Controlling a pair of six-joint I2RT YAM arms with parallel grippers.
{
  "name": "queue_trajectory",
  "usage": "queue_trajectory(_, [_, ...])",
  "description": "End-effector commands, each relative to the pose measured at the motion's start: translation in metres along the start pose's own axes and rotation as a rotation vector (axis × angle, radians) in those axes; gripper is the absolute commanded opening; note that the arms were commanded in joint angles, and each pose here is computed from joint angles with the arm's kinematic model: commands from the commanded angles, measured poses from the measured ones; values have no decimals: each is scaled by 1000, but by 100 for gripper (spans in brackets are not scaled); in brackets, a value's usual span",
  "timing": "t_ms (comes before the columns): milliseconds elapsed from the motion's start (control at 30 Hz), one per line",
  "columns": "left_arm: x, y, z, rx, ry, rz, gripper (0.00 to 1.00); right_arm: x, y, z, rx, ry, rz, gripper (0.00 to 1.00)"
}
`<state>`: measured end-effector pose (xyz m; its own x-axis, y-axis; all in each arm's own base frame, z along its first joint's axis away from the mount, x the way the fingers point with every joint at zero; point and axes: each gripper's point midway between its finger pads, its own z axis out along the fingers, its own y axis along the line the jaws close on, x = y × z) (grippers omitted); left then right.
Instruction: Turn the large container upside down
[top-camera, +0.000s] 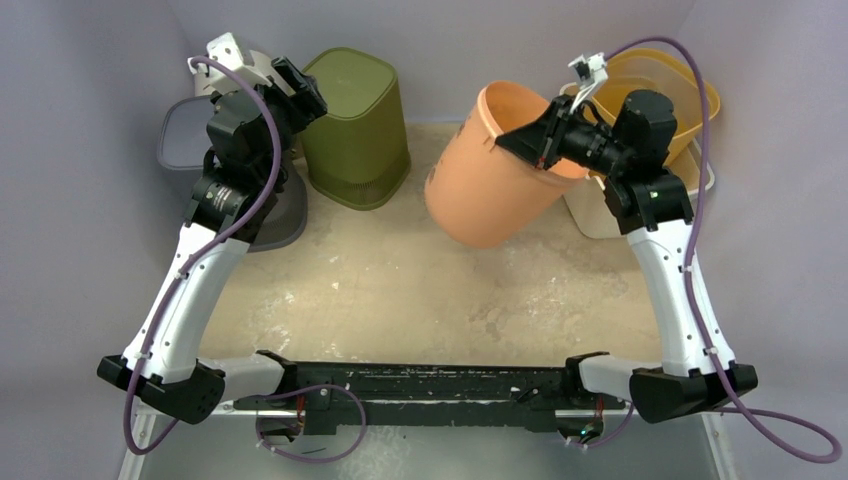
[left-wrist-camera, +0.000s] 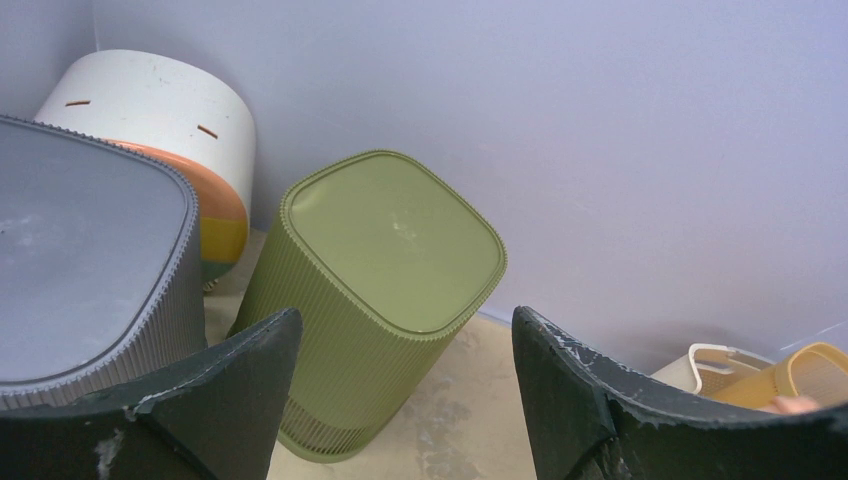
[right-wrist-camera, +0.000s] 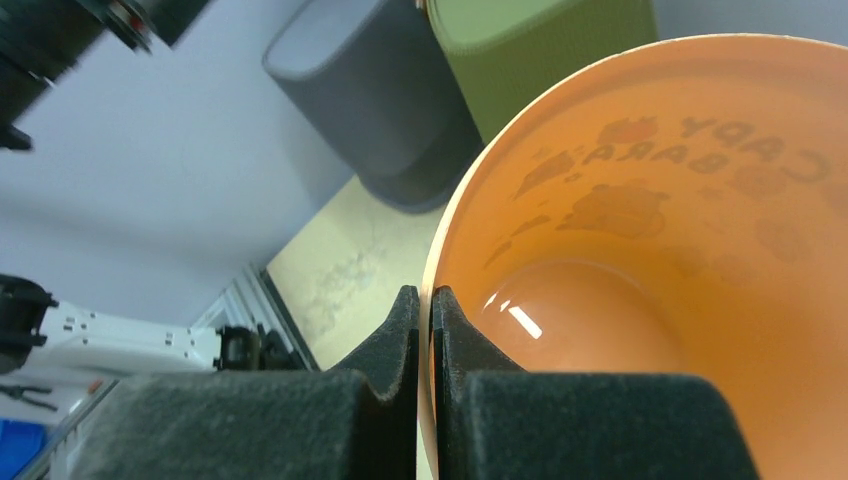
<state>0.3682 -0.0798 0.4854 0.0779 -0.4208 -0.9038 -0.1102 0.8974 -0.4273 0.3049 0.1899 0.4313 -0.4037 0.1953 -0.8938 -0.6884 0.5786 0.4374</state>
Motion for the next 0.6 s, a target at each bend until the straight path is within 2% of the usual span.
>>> queue_trajectory(0, [-15,-9,-12,53,-18,-45,74,31,-3,7,-13,86,-51,0])
queue_trajectory(67, [-11,-9,-13,60,-1,-42,74,43,-8,14,-18,134,-51,0])
queue_trajectory(233, [-14,-9,-17,66,4,-37,74,51,24,36,-218,192,-23,0])
queue_trajectory(567, [-37,-24,-17,108,-27,-30,74,50,70,67,-524,138,188,0])
